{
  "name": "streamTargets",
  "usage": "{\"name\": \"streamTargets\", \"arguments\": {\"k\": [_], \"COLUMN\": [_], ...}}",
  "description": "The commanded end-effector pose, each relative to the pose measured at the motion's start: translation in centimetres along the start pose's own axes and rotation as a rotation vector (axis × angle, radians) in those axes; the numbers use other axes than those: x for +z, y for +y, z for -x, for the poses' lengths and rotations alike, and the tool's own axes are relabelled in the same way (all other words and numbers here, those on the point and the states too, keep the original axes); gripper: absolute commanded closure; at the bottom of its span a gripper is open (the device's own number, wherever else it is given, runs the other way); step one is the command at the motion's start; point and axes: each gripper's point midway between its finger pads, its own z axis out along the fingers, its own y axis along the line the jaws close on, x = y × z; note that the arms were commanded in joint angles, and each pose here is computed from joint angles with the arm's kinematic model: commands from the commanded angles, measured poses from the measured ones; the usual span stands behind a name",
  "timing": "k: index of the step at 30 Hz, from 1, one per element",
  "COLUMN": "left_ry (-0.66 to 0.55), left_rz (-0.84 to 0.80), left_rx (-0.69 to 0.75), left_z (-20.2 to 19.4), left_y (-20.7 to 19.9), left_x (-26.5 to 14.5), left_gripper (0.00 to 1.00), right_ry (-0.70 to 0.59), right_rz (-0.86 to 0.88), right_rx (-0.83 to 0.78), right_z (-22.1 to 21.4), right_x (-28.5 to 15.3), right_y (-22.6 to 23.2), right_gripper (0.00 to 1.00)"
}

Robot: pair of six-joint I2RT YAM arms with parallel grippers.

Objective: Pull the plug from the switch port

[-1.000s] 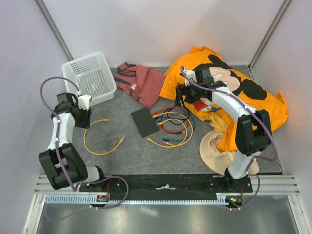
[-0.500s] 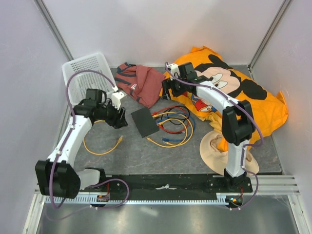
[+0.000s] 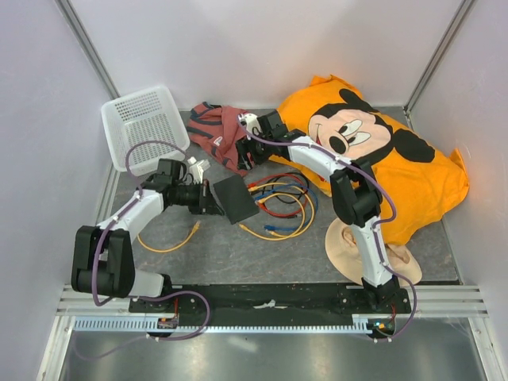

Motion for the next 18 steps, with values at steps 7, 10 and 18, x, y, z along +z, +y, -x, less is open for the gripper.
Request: {"name": "streamTargets", "arguments": {"k": [7, 10, 18], "left_ry": [0.014, -0.006, -0.027], "left_rz": [-0.140, -0.128, -0.059], "left_rx": [-0.384, -0.383, -0.354], "left_z": [-4.4, -3.5, -1.6], "left_y": [-0.4, 0.4, 2.5], "left_x": [3.5, 4.1, 5.3], "left_gripper": [0.98, 0.98, 0.98], "right_ry": [-0.068, -0.043, -0.022], "right_rz": [0.355, 0.368, 0.296], "right_rx": [0.093, 0.098, 0.077], "right_z": [2.3, 1.0, -0.2], "right_x": [3.6, 5.1, 6.2], "right_y": [7.9, 8.2, 6.9], "right_gripper": [0.28, 0.28, 0.26]}}
